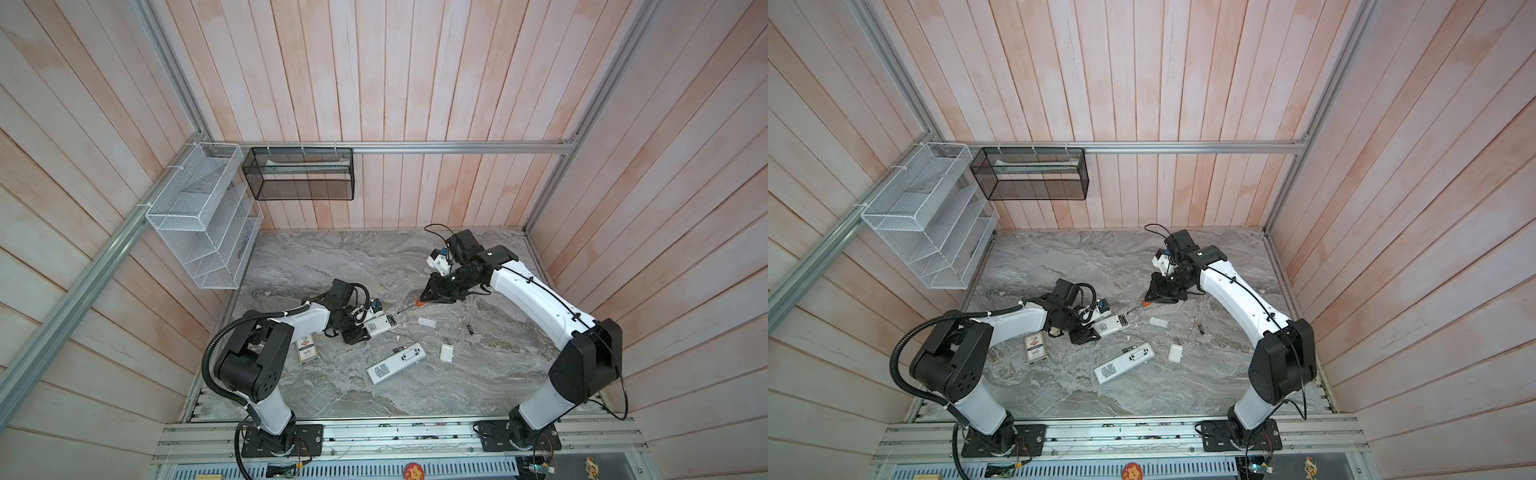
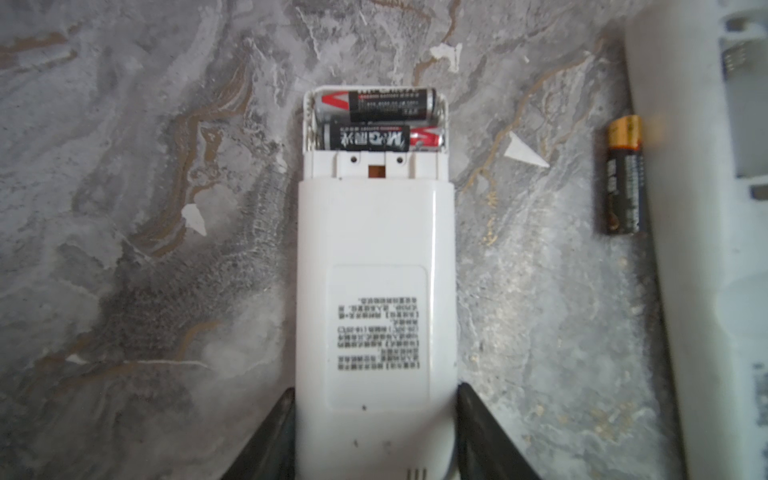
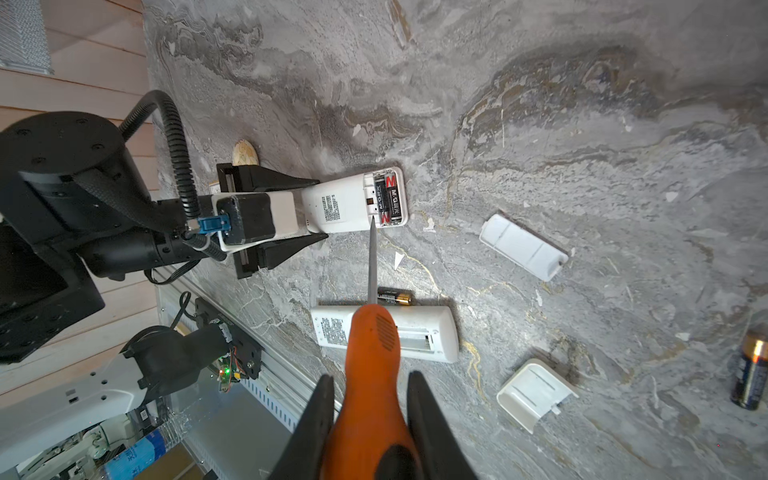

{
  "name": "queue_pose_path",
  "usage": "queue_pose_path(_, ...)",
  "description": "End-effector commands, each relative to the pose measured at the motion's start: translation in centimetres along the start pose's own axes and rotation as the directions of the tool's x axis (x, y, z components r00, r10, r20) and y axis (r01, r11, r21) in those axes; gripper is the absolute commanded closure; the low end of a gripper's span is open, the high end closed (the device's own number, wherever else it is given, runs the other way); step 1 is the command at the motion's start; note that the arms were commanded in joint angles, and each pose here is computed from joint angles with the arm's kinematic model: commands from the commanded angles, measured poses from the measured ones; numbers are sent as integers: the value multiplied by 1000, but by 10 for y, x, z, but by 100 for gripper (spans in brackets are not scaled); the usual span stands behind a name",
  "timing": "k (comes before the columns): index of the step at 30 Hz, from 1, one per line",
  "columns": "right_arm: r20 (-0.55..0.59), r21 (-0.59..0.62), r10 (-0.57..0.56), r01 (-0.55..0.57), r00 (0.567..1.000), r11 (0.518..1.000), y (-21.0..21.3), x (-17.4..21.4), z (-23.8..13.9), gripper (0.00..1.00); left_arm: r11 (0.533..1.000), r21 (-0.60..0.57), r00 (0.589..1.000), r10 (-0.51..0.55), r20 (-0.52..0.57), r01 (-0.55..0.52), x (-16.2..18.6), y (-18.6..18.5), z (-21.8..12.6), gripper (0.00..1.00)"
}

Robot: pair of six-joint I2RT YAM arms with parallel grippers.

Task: Unload the batteries from the remote control
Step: 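Lower the screwdriver tip toward the battery compartment with the right gripper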

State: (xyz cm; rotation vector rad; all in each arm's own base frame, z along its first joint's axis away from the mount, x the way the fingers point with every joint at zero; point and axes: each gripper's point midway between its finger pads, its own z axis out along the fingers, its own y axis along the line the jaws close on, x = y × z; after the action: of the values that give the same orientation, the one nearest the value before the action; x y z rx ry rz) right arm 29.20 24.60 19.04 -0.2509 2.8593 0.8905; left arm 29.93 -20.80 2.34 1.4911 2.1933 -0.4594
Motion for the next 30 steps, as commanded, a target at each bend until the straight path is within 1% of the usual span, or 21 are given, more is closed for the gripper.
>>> queue_pose_path(1, 34, -51, -10, 12, 999, 999, 14, 0, -11, 85, 998, 44, 998, -30, -55, 32, 17, -17, 4, 54)
queue_pose_path(8, 66, -54, -21, 24, 998, 998, 14, -4, -12, 85, 997, 70, 999, -27, -26, 29, 10, -30, -5, 54)
queue_pose_path(12, 90, -62, -28, 33, 996, 998, 16, -12, -10, 85, 994, 100, 998, -40, -47, 44, 10, -41, -4, 54)
queue_pose_path(16, 93, -77, -32, 39, 995, 996, 23, -23, -9, 85, 993, 103, 996, -47, -72, 55, 15, -47, -2, 54)
queue_pose_path(22, 99, -89, -34, 43, 995, 995, 32, -37, -10, 85, 998, 55, 999, -29, -40, 31, 16, -46, -10, 54)
queue_pose_path(30, 74, -93, -37, 44, 997, 995, 42, -35, 1, 85, 1000, 24, 1000, -11, 9, 11, 14, -48, -17, 54)
